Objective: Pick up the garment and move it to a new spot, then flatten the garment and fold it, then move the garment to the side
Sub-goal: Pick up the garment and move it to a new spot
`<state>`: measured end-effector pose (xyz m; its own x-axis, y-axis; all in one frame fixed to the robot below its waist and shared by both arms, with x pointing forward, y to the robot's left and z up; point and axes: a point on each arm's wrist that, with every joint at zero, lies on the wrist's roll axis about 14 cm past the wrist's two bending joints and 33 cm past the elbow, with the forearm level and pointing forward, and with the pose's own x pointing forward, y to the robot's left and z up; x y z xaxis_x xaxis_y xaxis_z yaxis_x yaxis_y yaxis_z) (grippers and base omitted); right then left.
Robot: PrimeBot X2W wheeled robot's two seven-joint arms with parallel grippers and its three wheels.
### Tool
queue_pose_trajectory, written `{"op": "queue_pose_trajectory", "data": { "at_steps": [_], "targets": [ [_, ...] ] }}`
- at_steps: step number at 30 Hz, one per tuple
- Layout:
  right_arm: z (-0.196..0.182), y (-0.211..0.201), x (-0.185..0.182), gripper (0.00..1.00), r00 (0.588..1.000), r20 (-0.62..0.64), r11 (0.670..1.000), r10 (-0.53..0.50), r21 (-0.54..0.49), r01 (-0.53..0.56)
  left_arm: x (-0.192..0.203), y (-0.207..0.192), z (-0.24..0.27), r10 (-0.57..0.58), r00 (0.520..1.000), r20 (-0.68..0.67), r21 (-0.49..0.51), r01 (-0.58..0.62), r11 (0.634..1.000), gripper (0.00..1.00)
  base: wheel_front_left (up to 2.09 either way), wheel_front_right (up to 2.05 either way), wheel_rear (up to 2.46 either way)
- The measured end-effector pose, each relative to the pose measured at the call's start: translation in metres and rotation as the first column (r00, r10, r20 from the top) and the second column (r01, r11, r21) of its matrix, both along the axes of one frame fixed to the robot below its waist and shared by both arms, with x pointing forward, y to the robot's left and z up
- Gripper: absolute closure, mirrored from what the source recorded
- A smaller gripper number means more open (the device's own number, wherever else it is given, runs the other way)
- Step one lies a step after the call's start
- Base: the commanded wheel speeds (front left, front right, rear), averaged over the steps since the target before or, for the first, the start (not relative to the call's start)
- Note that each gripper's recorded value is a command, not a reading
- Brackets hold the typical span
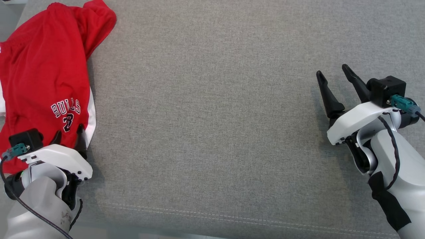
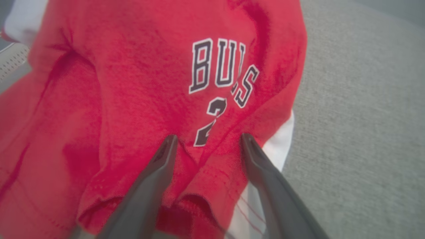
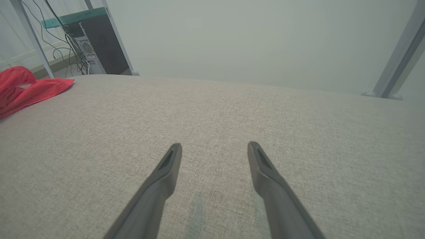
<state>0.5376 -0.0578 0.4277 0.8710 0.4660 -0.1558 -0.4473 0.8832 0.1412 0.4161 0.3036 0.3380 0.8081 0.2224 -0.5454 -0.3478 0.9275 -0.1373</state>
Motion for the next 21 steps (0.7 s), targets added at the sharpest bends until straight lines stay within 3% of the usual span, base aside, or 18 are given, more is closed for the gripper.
{"op": "queue_pose_trajectory", "data": {
  "at_steps": [1,10,21],
  "targets": [
    [0.0,-0.002,0.0,0.0,1.0,-0.002,1.0,-0.007,0.002,0.007,0.001,0.0,0.0,0.003,1.0,0.0,-0.003,-0.003,1.0,1.0,0.0,0.0,0.0],
    [0.027,0.004,-0.001,0.0,0.999,0.043,0.998,-0.022,0.053,0.019,0.001,-0.006,0.013,0.005,0.999,0.037,-0.023,-0.004,1.0,1.0,0.0,0.0,0.0],
    [0.043,0.023,-0.008,0.0,0.998,0.059,0.995,-0.009,0.102,0.003,0.045,-0.048,0.083,-0.142,0.946,0.292,0.012,0.145,0.989,1.0,0.0,0.0,0.0]
  ]
}}
